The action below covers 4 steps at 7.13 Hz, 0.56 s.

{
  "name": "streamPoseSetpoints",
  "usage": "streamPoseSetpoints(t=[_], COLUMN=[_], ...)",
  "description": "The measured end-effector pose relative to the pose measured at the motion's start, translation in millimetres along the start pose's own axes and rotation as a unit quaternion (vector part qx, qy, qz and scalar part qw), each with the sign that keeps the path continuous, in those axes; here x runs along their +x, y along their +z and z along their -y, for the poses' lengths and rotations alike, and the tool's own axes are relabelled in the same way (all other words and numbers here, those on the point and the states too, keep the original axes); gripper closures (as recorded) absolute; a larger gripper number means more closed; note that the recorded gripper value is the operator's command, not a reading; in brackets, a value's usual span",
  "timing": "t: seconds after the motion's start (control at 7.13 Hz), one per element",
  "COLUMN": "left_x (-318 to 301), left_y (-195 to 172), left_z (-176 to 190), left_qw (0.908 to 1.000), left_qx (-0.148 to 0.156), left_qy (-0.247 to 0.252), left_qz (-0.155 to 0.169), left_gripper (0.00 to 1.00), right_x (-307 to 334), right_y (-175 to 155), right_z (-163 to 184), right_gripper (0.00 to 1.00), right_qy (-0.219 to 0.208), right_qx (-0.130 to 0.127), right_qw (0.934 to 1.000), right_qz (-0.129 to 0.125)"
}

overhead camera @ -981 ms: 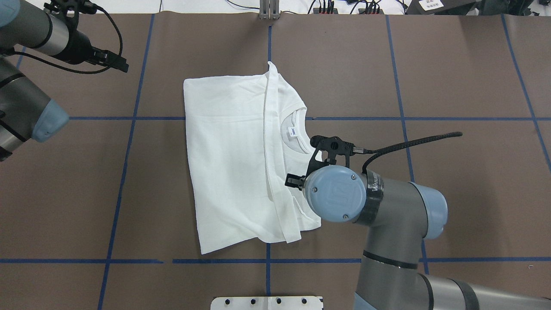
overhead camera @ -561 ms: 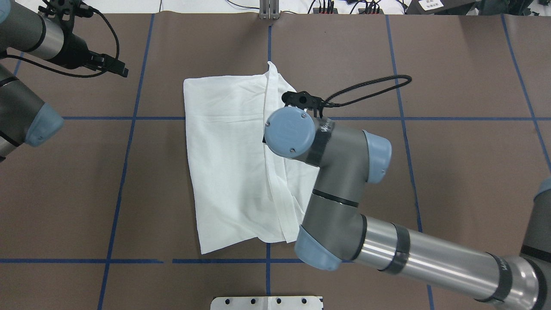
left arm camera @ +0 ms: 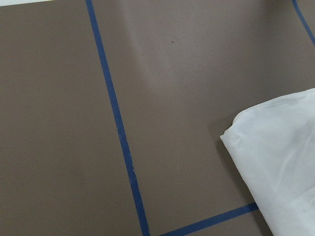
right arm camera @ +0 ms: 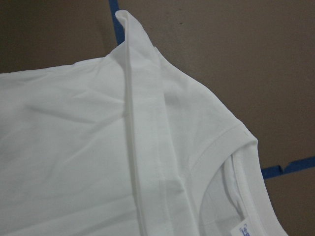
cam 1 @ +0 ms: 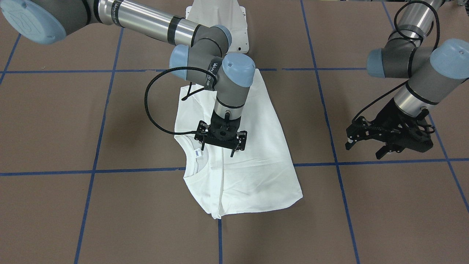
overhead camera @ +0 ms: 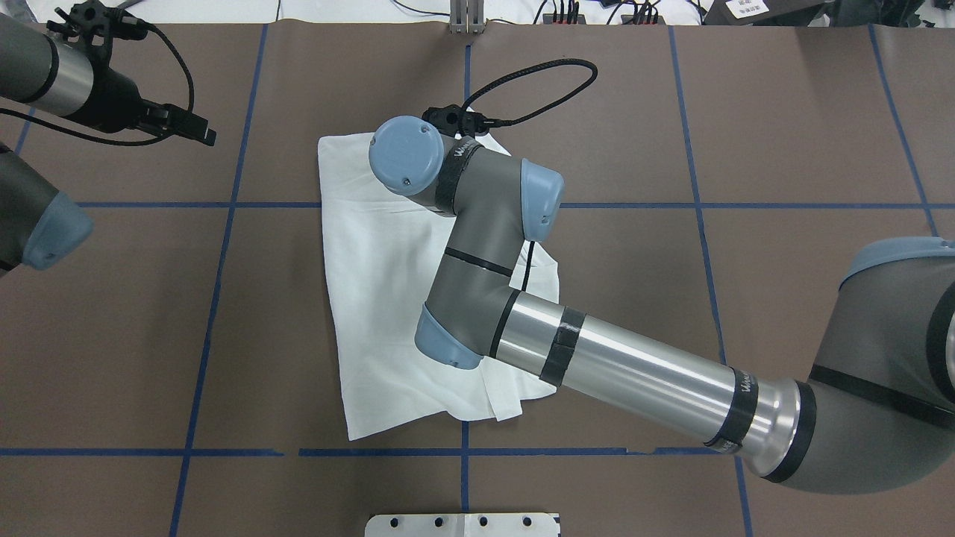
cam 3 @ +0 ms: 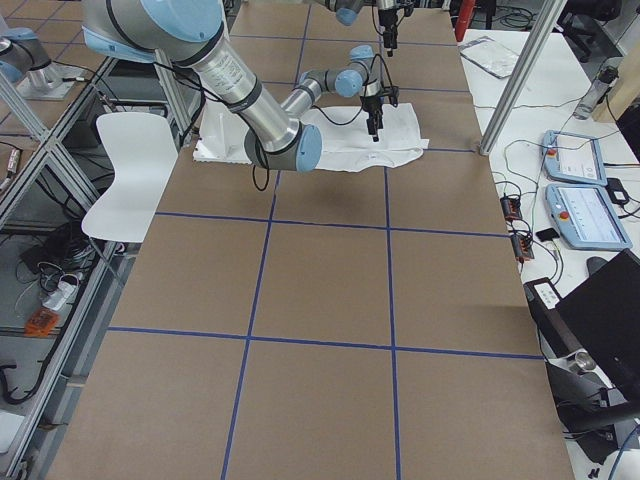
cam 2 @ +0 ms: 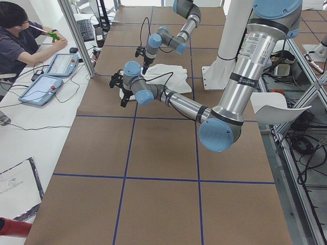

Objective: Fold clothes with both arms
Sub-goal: 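Lift the shirt edge with the right gripper and fold it over lengthwise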

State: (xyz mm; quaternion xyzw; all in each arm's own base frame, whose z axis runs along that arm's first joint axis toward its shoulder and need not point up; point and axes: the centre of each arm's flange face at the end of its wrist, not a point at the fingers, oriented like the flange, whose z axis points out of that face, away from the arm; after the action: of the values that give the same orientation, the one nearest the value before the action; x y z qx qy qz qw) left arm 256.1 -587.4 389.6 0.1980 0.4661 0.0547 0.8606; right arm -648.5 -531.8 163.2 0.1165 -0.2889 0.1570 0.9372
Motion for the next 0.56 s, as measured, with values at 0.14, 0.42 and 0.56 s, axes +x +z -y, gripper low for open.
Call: streamPoseSetpoints(t=[0.14,0.42,0.56], left_x=[0.4,1.2,1.7], left_y=[-0.3,-1.0,-1.6], left_z=[-0.1,0.0,-0.1], left_qw=[1.0,1.0,1.0], left_qx=[0.0,0.001,0.001], left_qy=[0.0,0.001,0.001], left_qz=[0.0,-0.001,-0.002], left_gripper=[0.0,0.0,0.0], right_x=[-0.3,7.4,8.8], right_y=[8.4,24.5,32.0], right_z=[2.1,19.4,30.4], right_gripper=[0.0,0.0,0.0], right_qy=[-0.015,-0.052,-0.056], right_qx=[-0.003,-0.005,-0.001], right_qw=[0.9998,0.9984,0.9983], right_qz=[-0.008,-0.022,-0.016])
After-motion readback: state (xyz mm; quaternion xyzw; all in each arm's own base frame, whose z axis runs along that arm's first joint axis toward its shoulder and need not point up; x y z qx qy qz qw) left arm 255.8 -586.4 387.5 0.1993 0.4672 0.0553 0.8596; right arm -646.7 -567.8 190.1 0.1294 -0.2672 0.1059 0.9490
